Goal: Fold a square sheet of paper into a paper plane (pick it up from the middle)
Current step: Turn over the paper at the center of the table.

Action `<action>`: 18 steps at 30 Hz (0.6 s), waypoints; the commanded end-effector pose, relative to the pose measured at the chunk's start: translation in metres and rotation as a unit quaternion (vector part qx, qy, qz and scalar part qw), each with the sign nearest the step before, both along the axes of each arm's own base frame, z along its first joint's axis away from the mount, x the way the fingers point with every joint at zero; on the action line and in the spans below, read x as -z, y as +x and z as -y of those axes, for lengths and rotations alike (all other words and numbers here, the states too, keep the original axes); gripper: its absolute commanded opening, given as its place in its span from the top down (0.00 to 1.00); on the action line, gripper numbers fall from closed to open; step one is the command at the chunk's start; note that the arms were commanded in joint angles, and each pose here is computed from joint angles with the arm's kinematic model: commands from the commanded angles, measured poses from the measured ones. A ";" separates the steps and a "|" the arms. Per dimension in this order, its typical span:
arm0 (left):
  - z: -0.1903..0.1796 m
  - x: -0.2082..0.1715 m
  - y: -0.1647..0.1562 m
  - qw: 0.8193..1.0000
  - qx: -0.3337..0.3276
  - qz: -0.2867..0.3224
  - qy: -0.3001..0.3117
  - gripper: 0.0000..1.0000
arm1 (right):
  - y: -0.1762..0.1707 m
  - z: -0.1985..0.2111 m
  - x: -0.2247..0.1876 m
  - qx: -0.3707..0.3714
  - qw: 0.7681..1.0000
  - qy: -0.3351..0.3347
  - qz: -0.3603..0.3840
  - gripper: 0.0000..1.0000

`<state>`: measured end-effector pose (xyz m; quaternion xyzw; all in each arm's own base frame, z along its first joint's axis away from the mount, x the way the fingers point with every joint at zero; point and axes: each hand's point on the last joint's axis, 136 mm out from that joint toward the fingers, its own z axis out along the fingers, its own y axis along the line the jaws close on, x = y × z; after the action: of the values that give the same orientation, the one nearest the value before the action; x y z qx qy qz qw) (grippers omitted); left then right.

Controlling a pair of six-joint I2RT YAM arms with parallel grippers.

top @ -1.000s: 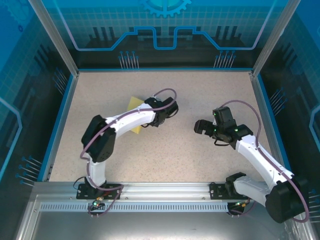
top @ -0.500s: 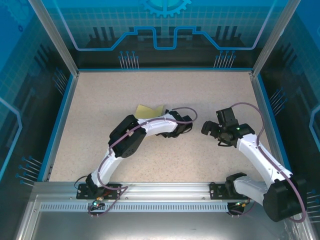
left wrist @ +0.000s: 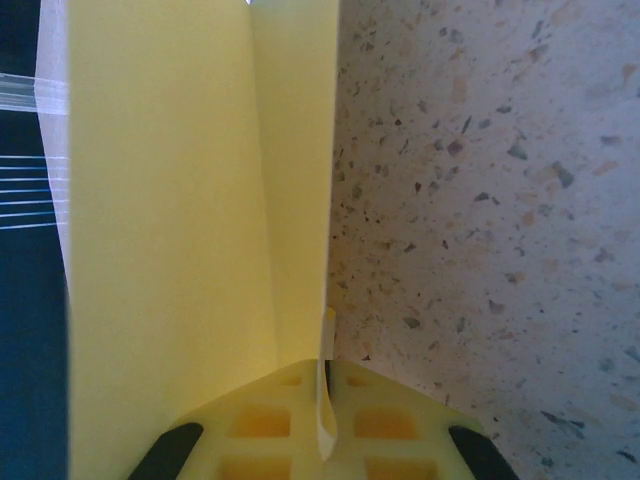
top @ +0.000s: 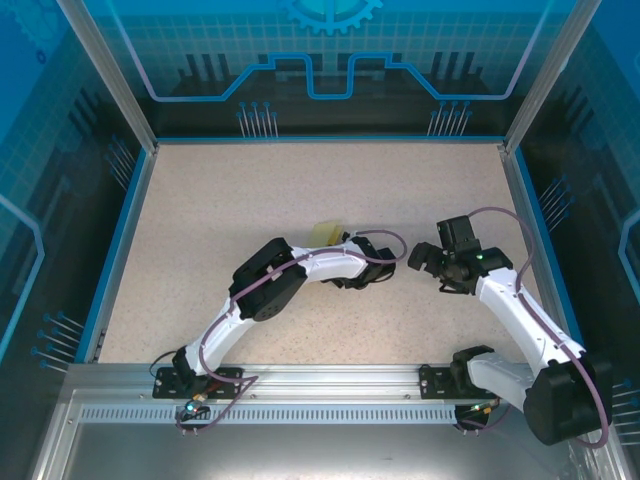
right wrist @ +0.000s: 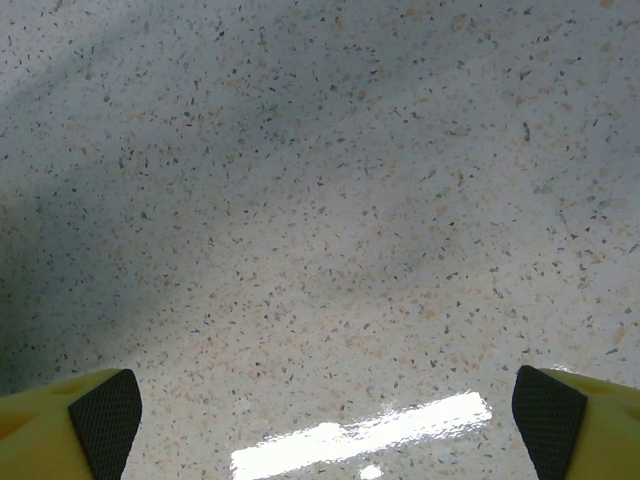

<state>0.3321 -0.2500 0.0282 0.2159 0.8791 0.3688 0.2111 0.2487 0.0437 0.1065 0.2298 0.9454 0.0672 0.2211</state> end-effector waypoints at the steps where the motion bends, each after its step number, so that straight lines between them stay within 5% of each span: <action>1: 0.001 0.005 -0.005 1.000 -0.008 -0.008 -0.004 0.96 | -0.004 0.005 0.003 0.015 1.000 0.006 -0.007 0.01; 7: 0.015 0.012 -0.013 0.997 -0.012 -0.038 -0.067 0.89 | -0.004 0.005 0.003 0.016 1.000 0.008 -0.008 0.01; 18: 0.069 -0.040 -0.030 0.957 -0.018 -0.080 -0.278 0.50 | 0.001 0.000 0.005 0.011 1.000 0.018 -0.011 0.01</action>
<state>0.3132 -0.2936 0.0388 0.1788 0.9471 0.1929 0.1841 0.2488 0.0459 0.1040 0.2311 0.9464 0.0751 0.2126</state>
